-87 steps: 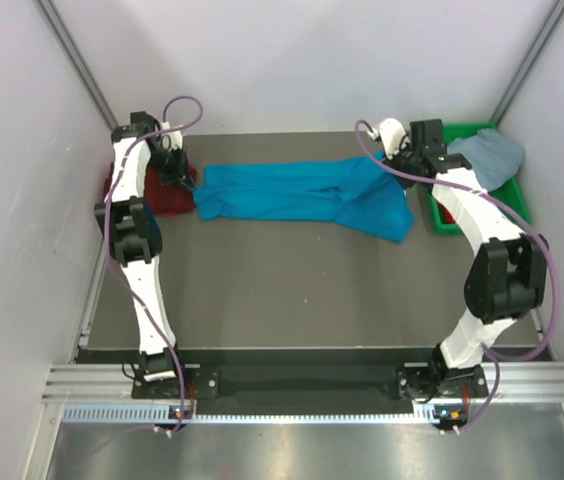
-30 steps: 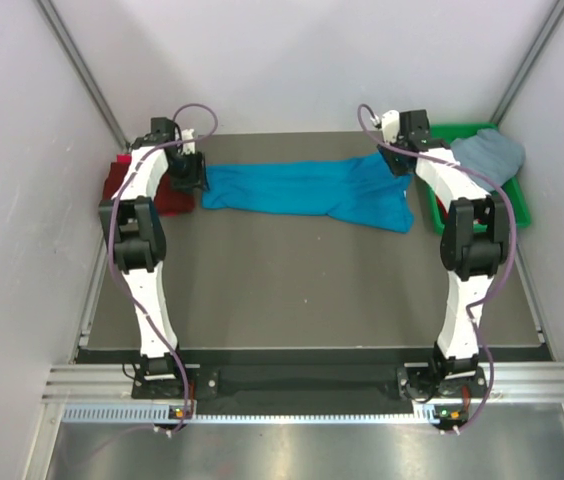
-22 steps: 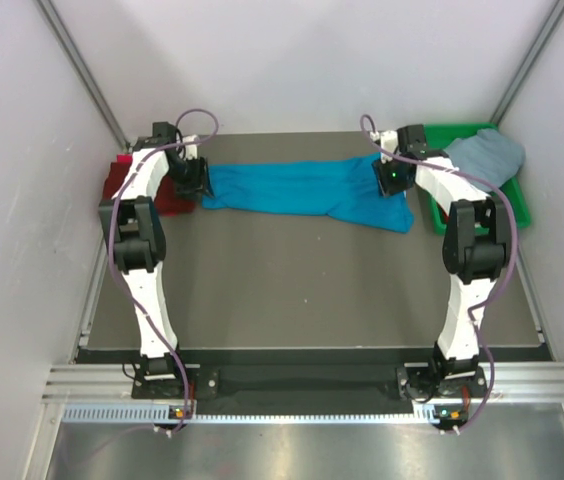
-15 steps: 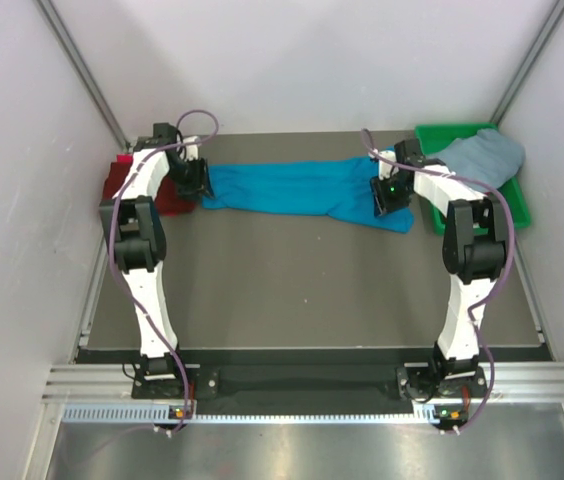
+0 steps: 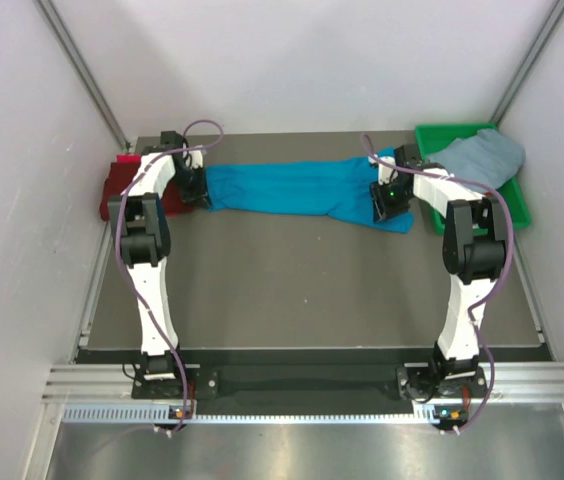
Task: Fold and stack the t-shirts
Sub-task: Fold the tshirt
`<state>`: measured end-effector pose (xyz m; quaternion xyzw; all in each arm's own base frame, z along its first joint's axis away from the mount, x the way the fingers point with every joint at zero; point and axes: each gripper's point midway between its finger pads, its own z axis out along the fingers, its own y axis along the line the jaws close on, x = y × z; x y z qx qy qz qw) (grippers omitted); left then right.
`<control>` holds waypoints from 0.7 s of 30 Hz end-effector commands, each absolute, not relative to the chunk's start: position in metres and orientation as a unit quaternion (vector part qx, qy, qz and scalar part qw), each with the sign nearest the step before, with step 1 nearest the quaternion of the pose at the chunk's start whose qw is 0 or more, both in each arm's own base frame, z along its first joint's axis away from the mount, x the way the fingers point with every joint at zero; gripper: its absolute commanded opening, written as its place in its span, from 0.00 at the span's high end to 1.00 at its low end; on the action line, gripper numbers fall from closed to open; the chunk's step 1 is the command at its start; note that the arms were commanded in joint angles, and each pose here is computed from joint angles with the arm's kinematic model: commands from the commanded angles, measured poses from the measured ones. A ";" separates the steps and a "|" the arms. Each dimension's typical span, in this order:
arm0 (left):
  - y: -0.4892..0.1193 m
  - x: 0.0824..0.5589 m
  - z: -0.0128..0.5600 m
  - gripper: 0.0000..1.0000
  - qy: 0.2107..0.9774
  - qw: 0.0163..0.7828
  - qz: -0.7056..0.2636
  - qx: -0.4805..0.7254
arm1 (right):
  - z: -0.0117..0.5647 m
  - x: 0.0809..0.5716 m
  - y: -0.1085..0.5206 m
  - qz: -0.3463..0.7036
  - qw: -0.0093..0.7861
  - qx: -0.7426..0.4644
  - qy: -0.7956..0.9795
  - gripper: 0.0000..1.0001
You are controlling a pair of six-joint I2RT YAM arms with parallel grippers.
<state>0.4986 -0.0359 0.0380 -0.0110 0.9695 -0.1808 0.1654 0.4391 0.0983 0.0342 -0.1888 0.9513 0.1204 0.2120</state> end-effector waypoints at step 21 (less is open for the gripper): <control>-0.013 0.490 0.079 1.00 0.975 0.156 -0.138 0.073 | 0.010 0.443 0.049 0.012 0.200 -0.184 0.962 0.66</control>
